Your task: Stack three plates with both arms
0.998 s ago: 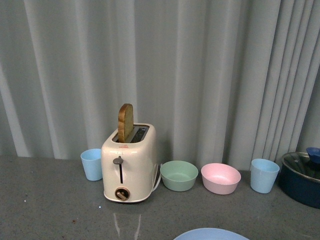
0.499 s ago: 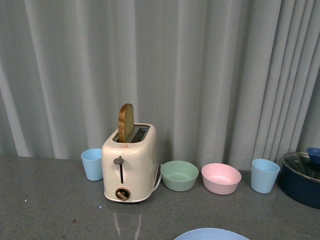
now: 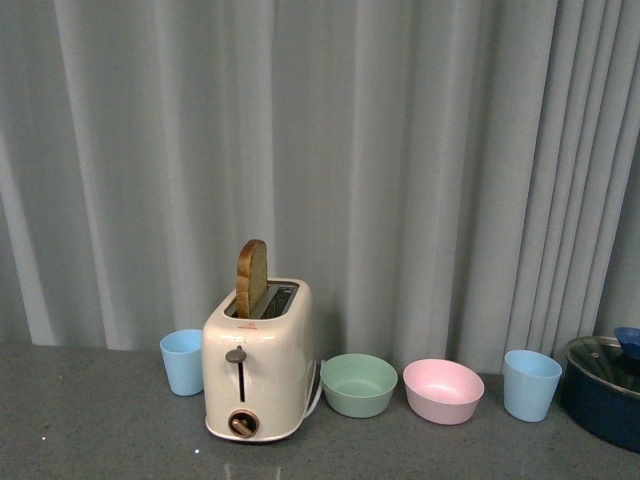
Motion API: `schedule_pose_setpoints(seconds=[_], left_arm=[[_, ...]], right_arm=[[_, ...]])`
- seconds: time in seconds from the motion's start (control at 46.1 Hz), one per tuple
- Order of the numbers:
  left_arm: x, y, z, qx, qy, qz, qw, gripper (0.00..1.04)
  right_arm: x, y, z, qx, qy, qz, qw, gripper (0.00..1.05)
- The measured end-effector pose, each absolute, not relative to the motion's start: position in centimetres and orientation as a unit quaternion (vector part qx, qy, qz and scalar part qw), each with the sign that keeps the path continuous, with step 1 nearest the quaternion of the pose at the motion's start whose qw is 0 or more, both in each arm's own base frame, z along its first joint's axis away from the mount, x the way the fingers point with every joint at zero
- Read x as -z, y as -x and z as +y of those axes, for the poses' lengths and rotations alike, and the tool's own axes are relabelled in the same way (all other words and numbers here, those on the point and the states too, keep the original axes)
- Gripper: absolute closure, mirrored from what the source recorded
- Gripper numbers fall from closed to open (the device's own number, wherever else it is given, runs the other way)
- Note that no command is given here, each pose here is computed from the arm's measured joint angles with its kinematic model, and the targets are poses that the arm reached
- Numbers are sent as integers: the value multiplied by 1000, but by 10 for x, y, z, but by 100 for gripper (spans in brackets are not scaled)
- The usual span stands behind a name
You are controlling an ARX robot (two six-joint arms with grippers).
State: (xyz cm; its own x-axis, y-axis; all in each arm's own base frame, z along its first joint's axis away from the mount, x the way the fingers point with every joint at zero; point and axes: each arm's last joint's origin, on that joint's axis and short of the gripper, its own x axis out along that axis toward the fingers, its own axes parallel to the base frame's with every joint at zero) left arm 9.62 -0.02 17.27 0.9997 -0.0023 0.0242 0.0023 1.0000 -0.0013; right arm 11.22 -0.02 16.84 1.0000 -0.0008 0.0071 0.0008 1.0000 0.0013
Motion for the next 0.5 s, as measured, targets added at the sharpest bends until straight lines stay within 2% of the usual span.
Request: schedule_pose_setpoints(seconds=[0.325, 0.499], left_arm=[[-173, -96, 0, 1, 1, -12, 1000, 7], [-173, -96, 0, 1, 1, -12, 1000, 7]], right_arm=[[-163, -101, 0, 0, 0, 14, 1000, 102], [-165, -98, 0, 0, 0, -1, 1000, 102]])
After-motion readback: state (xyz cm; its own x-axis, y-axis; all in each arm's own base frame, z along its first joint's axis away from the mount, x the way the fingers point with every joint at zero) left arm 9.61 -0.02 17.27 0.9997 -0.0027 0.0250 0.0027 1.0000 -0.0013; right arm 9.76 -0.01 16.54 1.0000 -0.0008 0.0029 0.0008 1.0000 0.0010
